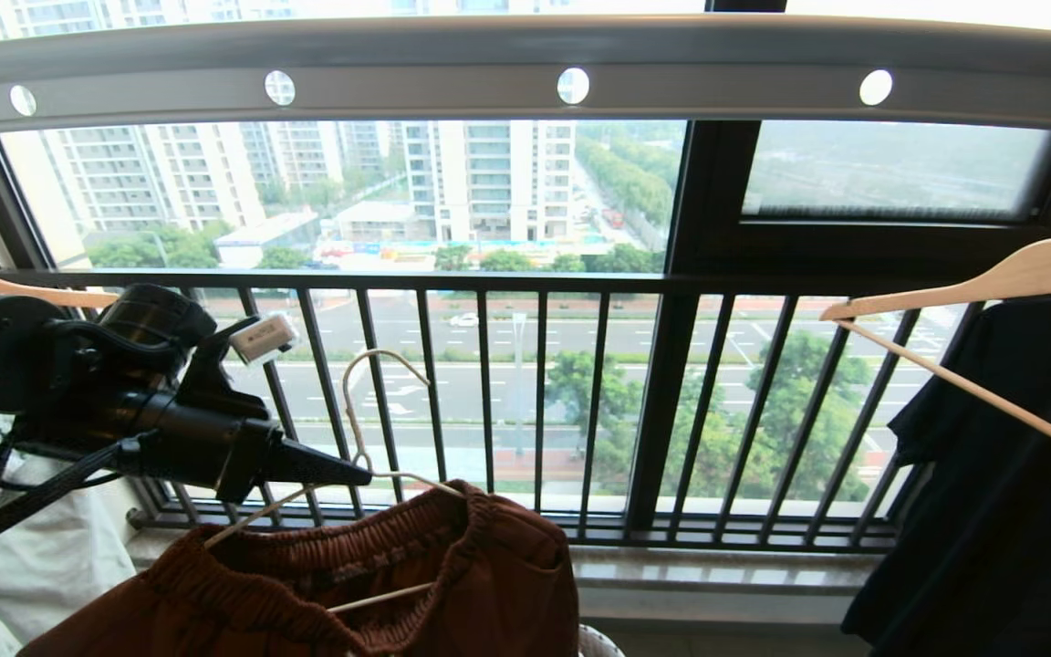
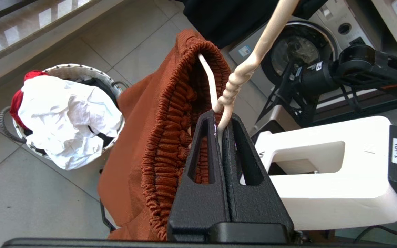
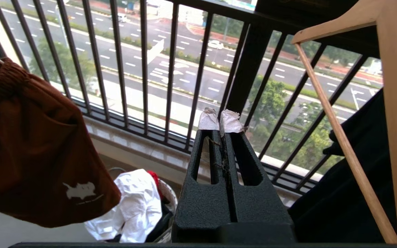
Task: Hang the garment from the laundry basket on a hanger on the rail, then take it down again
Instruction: Take the clothes off the clothes rack
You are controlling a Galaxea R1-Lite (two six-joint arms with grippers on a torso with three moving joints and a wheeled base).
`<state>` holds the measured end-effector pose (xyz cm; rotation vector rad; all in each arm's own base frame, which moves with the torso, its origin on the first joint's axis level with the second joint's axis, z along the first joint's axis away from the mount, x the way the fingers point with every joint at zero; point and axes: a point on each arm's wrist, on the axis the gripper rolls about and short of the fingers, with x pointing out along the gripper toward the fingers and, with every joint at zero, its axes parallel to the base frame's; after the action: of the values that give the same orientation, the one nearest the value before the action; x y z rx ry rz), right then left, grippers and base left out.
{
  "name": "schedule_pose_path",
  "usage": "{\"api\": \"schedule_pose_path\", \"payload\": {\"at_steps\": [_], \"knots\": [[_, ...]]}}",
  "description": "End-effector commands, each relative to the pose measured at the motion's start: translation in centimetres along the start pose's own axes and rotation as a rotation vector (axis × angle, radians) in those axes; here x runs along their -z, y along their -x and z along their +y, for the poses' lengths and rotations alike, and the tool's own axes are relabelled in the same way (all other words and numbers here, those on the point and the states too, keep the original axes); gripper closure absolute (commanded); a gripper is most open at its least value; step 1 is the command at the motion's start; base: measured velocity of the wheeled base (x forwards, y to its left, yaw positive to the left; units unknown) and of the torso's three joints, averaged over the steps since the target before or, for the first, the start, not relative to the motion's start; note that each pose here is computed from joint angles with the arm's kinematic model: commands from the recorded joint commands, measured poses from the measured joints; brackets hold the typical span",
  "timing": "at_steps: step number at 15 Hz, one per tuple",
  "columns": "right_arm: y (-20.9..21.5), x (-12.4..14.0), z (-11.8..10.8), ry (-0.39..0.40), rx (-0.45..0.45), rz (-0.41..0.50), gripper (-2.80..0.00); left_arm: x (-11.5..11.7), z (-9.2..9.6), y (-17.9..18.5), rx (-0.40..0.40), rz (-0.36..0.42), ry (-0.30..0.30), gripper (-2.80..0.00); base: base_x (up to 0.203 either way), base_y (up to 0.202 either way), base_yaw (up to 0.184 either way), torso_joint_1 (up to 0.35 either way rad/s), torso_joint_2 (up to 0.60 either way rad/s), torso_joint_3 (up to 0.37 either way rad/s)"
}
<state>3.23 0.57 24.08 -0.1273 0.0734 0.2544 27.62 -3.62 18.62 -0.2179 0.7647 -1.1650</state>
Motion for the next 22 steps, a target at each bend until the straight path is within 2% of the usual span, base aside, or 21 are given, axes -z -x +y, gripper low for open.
{"api": "schedule_pose_path", "payload": {"at_steps": [1, 3, 4, 6, 9, 12, 14, 16, 18, 20, 22], "knots": [[-4.8, -0.3, -0.7, -0.060, -0.088, 0.093, 0.00, -0.6, 0.9, -1.8, -0.005, 0.029, 0.012, 0.00, 0.000, 0.000, 0.000, 0.000, 0.00, 0.000], [-7.5, -0.6, 0.2, -0.097, -0.209, 0.104, 0.00, -1.6, 1.2, -3.6, -0.071, 0.037, -0.012, 0.00, 0.000, 0.000, 0.000, 0.000, 0.00, 0.000], [-8.8, -0.3, 0.7, -0.110, -0.254, 0.139, 0.00, -2.0, 1.3, -4.5, -0.098, 0.021, -0.023, 0.00, 0.000, 0.000, 0.000, 0.000, 0.00, 0.000], [-11.3, 0.7, 1.6, -0.164, -0.299, 0.225, 0.00, -2.8, 1.7, -6.0, -0.116, -0.013, -0.032, 0.00, 0.000, 0.000, 0.000, 0.000, 0.00, 0.000], [-15.5, 1.2, 2.9, -0.221, -0.337, 0.285, 0.00, -3.0, 2.5, -7.1, -0.130, -0.020, -0.045, 0.00, 0.000, 0.000, 0.000, 0.000, 0.00, 0.000], [-19.5, 2.1, 5.1, -0.199, -0.407, 0.363, 0.00, -3.0, 3.6, -7.9, -0.131, -0.062, -0.026, 0.00, 0.000, 0.000, 0.000, 0.000, 0.00, 0.000], [-22.9, 3.0, 6.8, -0.181, -0.441, 0.396, 0.00, -3.2, 3.4, -9.0, -0.119, -0.106, -0.012, 0.00, 0.000, 0.000, 0.000, 0.000, 0.00, 0.000], [-25.4, 2.9, 7.8, -0.172, -0.460, 0.378, 0.00, -3.1, 3.7, -10.6, -0.199, -0.135, -0.018, 0.00, 0.000, 0.000, 0.000, 0.000, 0.00, 0.000], [-27.1, 4.7, 8.7, -0.162, -0.473, 0.433, 0.00, -3.0, 3.3, -12.5, -0.262, -0.143, -0.011, 0.00, 0.000, 0.000, 0.000, 0.000, 0.00, 0.000], [-29.0, 6.8, 10.1, -0.156, -0.491, 0.494, 0.00, -2.9, 2.9, -13.0, -0.253, -0.135, -0.010, 0.00, 0.000, 0.000, 0.000, 0.000, 0.00, 0.000], [-30.0, 7.9, 10.9, -0.157, -0.495, 0.512, 0.00, -2.6, 3.0, -13.3, -0.253, -0.124, -0.002, 0.00, 0.000, 0.000, 0.000, 0.000, 0.00, 0.000]]}}
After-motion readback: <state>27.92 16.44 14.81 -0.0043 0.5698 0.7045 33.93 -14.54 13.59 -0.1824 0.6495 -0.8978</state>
